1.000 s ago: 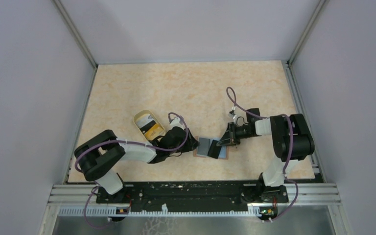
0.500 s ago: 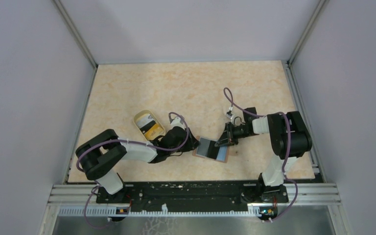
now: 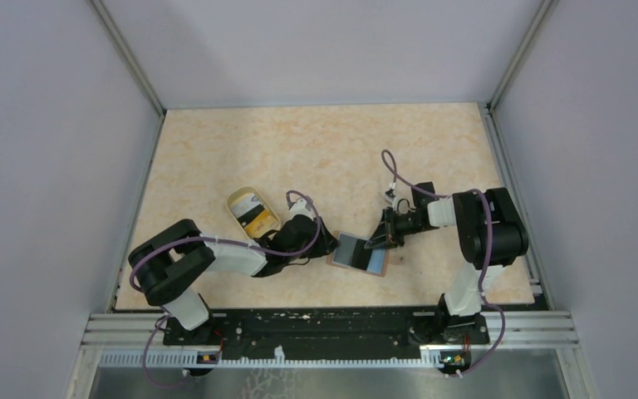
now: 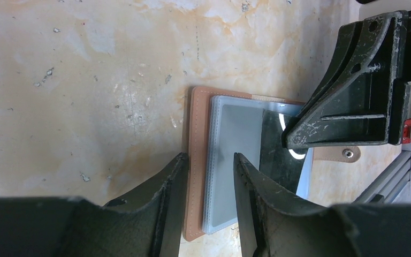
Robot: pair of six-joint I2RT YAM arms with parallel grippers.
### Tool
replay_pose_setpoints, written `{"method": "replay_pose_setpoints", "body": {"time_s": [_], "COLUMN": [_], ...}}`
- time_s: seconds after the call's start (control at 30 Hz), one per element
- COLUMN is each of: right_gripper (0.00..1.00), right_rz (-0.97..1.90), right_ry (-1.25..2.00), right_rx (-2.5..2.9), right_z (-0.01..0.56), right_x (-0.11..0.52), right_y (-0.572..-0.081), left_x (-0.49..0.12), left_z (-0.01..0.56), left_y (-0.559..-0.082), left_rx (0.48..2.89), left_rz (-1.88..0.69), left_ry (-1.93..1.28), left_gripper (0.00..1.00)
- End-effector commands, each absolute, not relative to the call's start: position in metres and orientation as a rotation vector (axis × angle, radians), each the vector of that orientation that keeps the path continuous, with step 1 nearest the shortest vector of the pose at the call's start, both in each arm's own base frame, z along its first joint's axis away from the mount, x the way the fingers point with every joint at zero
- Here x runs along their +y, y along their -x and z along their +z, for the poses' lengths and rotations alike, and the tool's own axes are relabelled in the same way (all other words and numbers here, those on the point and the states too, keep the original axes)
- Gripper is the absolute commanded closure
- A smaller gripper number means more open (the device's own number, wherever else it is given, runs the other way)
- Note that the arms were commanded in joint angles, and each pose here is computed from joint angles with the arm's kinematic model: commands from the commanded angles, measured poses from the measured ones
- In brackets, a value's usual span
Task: Put the credit cards into the card holder
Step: Insert the credit card into the card holder.
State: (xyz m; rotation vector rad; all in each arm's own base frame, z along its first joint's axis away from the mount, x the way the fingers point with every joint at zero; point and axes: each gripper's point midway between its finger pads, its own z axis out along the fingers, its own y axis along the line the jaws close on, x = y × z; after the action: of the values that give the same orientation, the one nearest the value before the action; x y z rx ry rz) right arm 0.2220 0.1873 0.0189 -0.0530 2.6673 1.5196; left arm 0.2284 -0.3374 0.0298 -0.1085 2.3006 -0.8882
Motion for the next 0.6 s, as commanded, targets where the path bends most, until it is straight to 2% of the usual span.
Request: {"method": "replay_pose_setpoints", "body": {"time_s": [0.0,0.4,0.57], "right_gripper": [1.00,1.00,0.92], "right_rz": [1.413,1.479,1.486], "right_ry": [0.061,0.092,0.120], "right_rx": [2.701,2.687,2.698], "right_z": [0.006,0.006,0.004], "right_x": [0.187,0.196,0.196], "right_y": [-0.236,-0.241,-0.242], "left_x": [-0.317,-0.318,-0.308], "left_z": [-0.012,-0.010,0.003], "left_y": [-0.207,-0.205,-0.215], "left_rx": [2.452,2.446,2.413], "left_rz": [-0.752,-0.765,-0.665], "left_ry": [0.043,0.023,-0.005], "left_gripper": [0.56,0.54,0.46]}}
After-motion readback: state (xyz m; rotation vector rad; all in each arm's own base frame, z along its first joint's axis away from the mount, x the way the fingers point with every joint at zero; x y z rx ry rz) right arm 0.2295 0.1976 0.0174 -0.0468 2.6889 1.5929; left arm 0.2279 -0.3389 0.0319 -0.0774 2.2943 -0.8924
